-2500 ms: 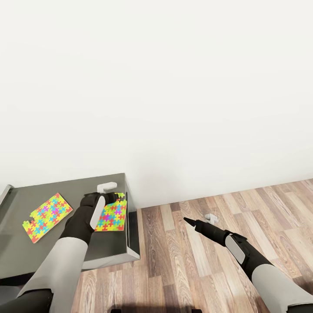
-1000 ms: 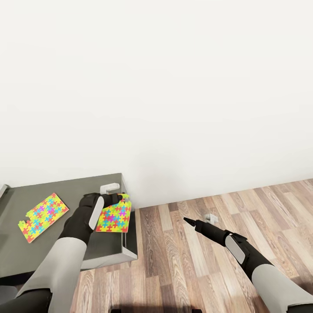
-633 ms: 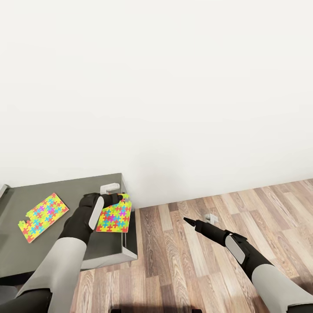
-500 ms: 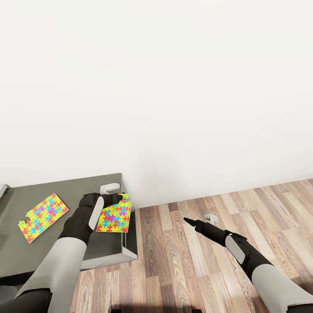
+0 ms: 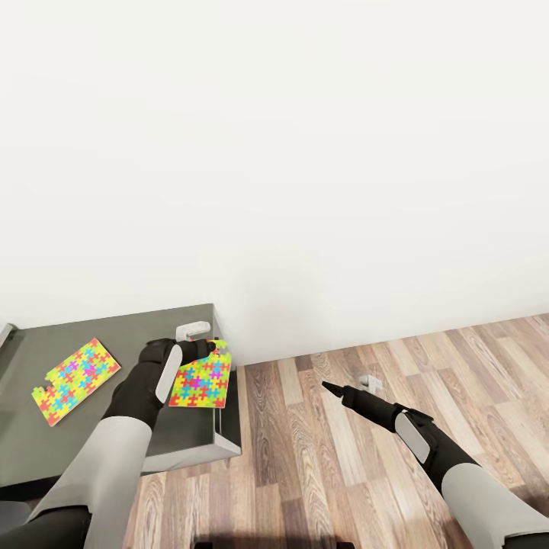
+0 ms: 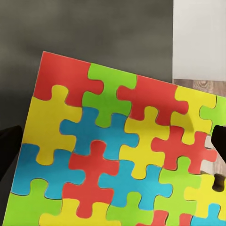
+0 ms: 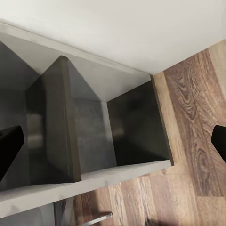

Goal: Put all the toys in the child's room - the three board games (two on the bed and one on the table), the two jigsaw puzzles on the table, and the tennis ball on the table - inside the toy box on the table in the child's room.

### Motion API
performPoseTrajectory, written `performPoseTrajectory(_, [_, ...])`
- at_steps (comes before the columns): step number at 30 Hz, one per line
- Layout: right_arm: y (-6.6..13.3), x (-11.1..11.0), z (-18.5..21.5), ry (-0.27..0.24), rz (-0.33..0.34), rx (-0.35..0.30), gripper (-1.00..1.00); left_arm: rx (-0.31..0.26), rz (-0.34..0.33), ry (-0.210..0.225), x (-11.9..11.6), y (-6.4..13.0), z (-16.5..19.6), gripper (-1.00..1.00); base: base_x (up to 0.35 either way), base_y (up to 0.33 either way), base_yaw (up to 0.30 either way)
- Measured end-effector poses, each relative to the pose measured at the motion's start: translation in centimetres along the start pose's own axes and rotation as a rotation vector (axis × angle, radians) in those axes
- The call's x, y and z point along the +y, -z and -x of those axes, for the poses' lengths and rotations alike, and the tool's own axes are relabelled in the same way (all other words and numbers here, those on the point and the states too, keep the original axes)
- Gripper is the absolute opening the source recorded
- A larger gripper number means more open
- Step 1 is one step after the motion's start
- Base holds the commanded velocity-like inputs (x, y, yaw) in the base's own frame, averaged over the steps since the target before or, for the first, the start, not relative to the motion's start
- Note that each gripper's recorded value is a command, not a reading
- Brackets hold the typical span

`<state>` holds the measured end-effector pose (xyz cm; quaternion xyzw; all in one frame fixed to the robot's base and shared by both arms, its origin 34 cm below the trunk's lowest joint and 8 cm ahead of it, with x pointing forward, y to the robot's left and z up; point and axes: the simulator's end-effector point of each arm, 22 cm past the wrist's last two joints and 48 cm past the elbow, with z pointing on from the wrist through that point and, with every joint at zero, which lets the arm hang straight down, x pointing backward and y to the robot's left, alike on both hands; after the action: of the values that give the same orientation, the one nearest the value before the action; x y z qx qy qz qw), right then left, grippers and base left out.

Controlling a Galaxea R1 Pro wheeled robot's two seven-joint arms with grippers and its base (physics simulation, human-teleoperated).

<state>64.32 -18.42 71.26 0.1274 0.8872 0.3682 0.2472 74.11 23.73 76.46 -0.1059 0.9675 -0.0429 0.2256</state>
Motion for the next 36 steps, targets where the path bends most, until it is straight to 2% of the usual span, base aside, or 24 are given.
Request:
performPoseTrajectory(19, [0.0,0.0,0.0,0.001,0.000,0.000,1.00,0.001,-0.012,0.032,0.1,-0.3,-0.3,1.00,0.000,0.000,0.000])
performPoseTrajectory(28, [0.0,0.1,0.0,0.001,0.001,0.000,1.00,-0.016,0.017,0.012,1.0,0.0,0.5,1.00,0.000,0.000,0.000])
performPoseTrajectory(36, [0.0,0.0,0.0,0.001,0.000,0.000,1.00,-0.022,0.021,0.012,1.3,0.0,0.7,1.00,0.000,0.000,0.000])
